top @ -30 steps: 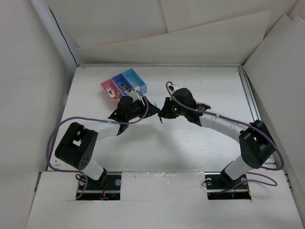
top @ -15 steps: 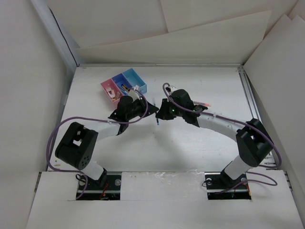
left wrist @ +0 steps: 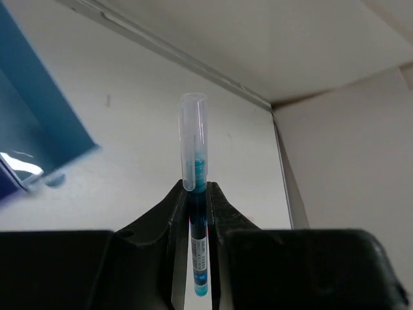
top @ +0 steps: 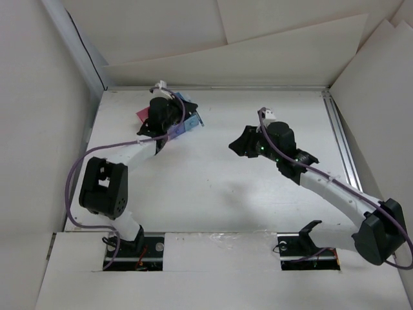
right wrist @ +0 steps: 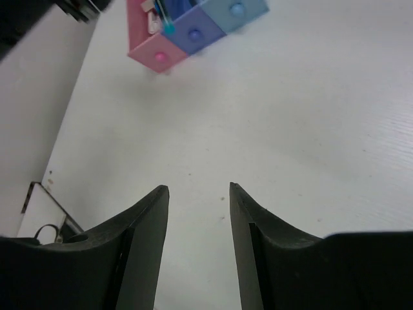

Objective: Sort the stationery into containers
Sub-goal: Pick up the pen from the center of the board, then place the pen in the storage box.

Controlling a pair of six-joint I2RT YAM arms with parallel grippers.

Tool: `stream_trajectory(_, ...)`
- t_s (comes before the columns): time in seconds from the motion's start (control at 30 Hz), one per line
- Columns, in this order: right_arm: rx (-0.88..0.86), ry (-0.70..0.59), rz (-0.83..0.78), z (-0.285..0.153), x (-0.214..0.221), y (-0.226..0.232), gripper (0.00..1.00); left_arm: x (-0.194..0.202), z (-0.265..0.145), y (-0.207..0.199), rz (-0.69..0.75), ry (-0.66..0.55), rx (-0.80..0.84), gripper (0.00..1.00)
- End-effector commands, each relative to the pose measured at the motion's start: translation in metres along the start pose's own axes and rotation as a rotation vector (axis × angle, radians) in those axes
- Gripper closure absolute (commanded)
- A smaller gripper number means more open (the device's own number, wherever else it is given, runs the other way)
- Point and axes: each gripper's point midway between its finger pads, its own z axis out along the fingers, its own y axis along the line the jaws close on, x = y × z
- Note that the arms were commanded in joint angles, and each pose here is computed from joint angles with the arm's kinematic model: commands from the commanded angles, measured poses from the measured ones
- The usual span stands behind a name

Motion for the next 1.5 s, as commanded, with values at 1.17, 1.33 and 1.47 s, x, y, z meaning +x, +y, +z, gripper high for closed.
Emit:
stream_trajectory(1.17,0.364,-0.117,0.106,-0.004,-0.004,-0.1,0.53,-0.077,0.085,0.125,0.007,-0.063,-0.34,0.62)
stream_trajectory(1.33,0.549,-0.147,0.19,-0.015,-0.005,-0.149,0.77,-0.091,0.067,0.101,0.022,-0.118,-0.281,0.65)
stream_trajectory(1.47,0.693,-0.133,0.241,-0.018,-0.006,-0.19,0.93,-0.084,0.039,0.041,0.046,-0.157,-0.143,0.73)
